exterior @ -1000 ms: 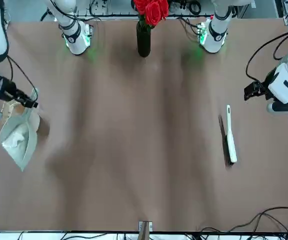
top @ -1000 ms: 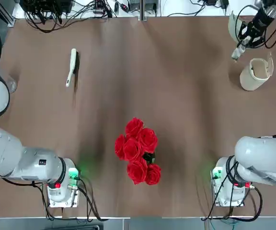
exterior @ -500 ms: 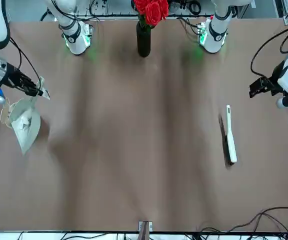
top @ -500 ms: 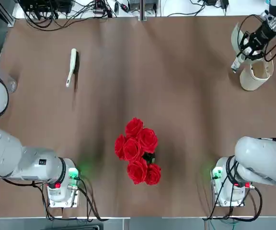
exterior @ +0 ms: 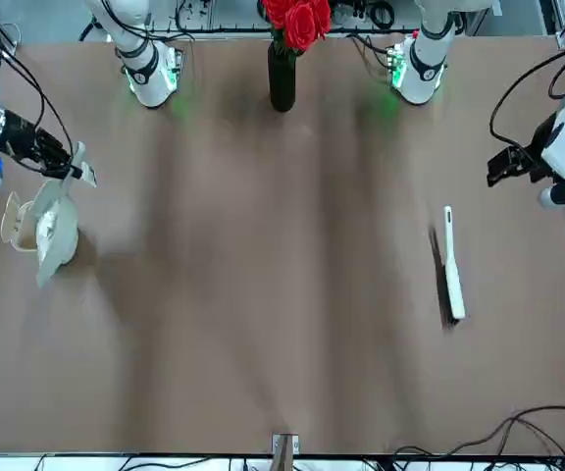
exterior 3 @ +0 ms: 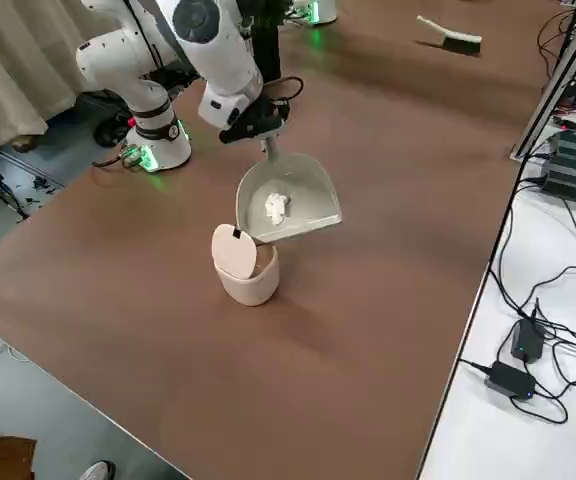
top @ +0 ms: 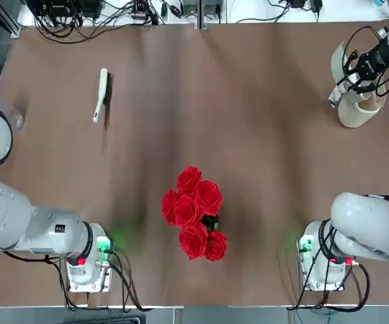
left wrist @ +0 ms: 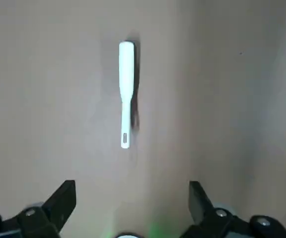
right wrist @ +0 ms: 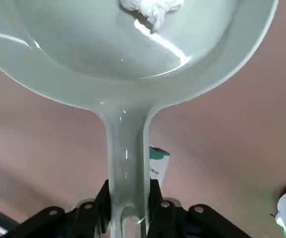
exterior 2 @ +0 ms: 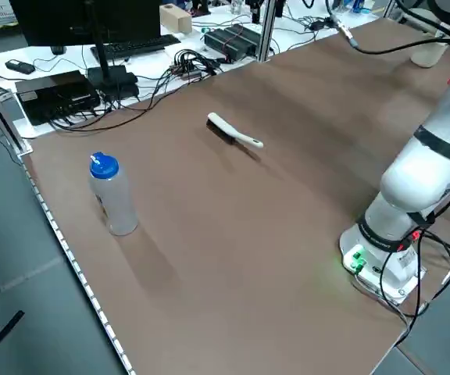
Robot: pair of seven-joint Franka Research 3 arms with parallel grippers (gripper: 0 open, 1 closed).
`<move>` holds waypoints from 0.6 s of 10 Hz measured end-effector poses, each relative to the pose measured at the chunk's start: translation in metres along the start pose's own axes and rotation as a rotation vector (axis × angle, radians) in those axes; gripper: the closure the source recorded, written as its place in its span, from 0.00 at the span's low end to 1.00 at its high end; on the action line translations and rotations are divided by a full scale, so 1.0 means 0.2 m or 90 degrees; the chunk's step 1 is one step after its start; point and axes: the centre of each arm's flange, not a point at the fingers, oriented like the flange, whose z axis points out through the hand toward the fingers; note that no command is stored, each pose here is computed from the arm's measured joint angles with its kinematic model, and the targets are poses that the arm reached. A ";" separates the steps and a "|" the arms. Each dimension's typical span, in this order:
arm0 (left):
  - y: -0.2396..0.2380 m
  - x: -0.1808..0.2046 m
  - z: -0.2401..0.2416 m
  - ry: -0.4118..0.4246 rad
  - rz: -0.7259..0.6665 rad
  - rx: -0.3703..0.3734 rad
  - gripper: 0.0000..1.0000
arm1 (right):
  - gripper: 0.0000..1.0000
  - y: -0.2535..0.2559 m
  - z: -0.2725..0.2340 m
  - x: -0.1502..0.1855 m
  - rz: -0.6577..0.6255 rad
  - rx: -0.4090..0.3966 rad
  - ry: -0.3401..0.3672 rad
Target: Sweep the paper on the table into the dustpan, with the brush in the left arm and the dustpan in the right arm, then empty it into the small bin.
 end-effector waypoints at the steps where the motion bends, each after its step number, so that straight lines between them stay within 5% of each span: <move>1: -0.01 0.00 -0.02 0.004 -0.003 -0.001 0.00 | 0.67 0.00 0.00 0.00 0.003 0.006 -0.003; 6: -0.03 0.02 -0.04 0.036 -0.004 -0.005 0.00 | 0.67 0.07 -0.07 0.05 -0.007 0.072 -0.014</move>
